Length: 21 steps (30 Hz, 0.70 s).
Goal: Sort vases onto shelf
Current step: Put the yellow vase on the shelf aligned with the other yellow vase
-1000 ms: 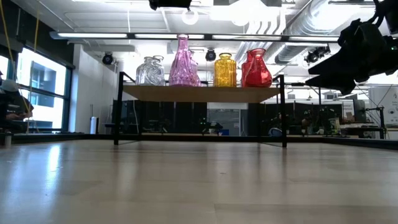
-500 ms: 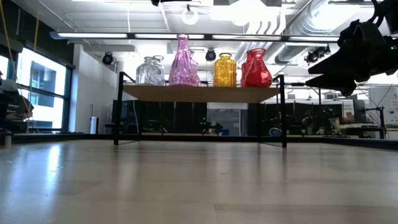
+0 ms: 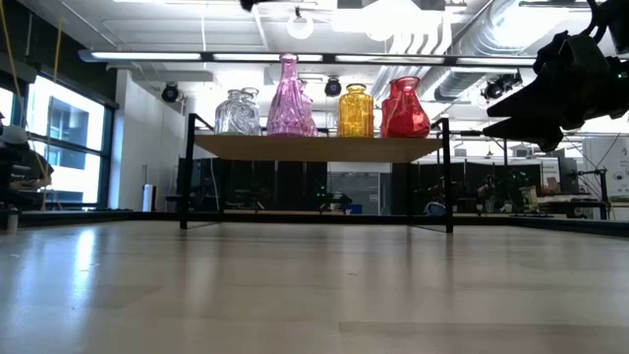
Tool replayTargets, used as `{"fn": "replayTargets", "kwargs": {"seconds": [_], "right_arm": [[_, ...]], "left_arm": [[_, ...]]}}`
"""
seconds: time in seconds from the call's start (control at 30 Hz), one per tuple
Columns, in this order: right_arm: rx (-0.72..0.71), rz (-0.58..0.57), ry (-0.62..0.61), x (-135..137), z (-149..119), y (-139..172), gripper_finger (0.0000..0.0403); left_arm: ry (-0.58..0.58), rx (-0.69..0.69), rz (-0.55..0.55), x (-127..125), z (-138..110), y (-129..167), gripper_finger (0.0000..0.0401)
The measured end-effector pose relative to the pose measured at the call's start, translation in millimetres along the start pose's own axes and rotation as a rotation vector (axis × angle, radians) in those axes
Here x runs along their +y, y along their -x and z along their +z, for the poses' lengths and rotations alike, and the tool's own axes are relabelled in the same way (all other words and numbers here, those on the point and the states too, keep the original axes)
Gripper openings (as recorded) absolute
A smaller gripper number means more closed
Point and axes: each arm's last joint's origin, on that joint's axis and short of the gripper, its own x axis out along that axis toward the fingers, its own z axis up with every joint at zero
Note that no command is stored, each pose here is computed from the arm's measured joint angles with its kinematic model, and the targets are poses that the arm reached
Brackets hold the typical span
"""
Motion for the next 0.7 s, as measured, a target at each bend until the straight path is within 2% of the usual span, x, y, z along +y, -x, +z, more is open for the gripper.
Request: {"fn": "replayTargets", "kwargs": {"seconds": [0.07, 0.17, 0.33, 0.47, 0.7], "right_arm": [[0.0, 0.0, 0.0, 0, 0, 0, 0.0226], [0.0, -0.001, 0.0, 0, 0, 0, 0.0226], [0.0, -0.001, 0.0, 0, 0, 0, 0.0226], [0.0, 0.0, 0.0, 0, 0, 0, 0.0226], [0.0, 0.0, 0.0, 0, 0, 0, 0.0226]], "left_arm": [[0.044, 0.081, -0.098, -4, -7, 8, 0.012], [0.15, 0.199, -0.182, -10, -15, 20, 0.012], [0.305, 0.387, -0.192, -19, -28, 36, 0.012], [0.342, 0.482, -0.222, -30, -33, 43, 0.012], [0.373, 0.675, -0.352, -56, -42, 67, 0.012]]}}
